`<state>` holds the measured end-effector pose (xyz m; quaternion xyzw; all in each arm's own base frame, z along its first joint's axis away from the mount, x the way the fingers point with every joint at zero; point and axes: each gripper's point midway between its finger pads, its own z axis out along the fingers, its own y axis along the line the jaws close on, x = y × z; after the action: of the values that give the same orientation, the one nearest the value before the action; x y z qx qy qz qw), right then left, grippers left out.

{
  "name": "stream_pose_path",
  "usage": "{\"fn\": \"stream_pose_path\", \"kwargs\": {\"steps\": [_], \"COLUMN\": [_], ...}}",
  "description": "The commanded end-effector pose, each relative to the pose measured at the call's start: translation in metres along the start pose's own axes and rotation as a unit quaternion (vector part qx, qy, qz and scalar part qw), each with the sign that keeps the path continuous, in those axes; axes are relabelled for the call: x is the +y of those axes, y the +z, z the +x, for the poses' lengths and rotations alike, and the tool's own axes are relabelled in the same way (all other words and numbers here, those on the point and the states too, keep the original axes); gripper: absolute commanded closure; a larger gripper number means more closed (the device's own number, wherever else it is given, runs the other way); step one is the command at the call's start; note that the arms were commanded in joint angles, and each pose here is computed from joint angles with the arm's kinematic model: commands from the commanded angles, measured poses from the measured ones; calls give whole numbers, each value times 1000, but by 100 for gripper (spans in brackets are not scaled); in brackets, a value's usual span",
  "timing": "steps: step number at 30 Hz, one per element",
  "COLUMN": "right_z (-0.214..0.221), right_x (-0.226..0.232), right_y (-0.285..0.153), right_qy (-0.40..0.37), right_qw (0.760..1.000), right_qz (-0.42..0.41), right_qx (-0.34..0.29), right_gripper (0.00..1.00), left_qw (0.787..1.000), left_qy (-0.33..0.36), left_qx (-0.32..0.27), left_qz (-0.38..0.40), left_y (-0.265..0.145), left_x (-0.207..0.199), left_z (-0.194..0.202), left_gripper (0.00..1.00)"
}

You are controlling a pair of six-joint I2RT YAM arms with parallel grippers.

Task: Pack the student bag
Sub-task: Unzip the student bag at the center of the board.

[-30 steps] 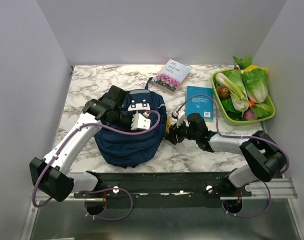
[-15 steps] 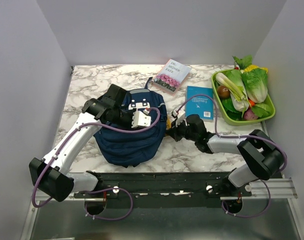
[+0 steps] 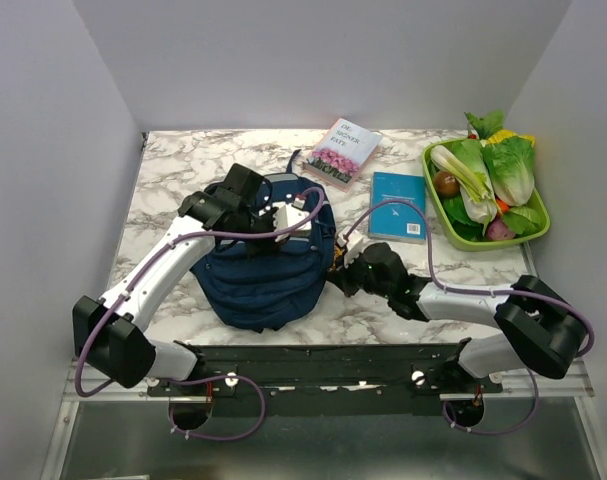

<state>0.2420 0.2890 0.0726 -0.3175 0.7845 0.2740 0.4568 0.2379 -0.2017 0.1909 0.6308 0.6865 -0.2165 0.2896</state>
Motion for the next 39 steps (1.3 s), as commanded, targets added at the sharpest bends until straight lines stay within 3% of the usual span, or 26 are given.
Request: {"fn": "stream_pose_path", "kwargs": {"steps": [1,8,17,29,39], "right_z": [2,-11,-44,-53,-62], "right_x": [26,48,91,139,169], "right_y": [-1,-14,-25,-27,-6], "right_qy": [9,6,-9,-51,-72], "right_qw": [1000,1000,998,995,991], "right_qz": [-10,-27,-62,-86,-107], "right_qx": [20,4,-24,12,40], "right_gripper": [99,99,99,99,99], "left_qw": [995,983,980,970,946], "left_qy": [-43,-76,-120,-165,-214], "left_qx": [-52,-101,-97,-117,-178], "left_qz": [-66,-132,-129,-136,-165], "left_y": [-5,-10,15,48,40], "left_x": [33,63,69,96,126], "left_z": [-36,-61,-58,-87,-127], "left_gripper": [100,100,100,100,100]}}
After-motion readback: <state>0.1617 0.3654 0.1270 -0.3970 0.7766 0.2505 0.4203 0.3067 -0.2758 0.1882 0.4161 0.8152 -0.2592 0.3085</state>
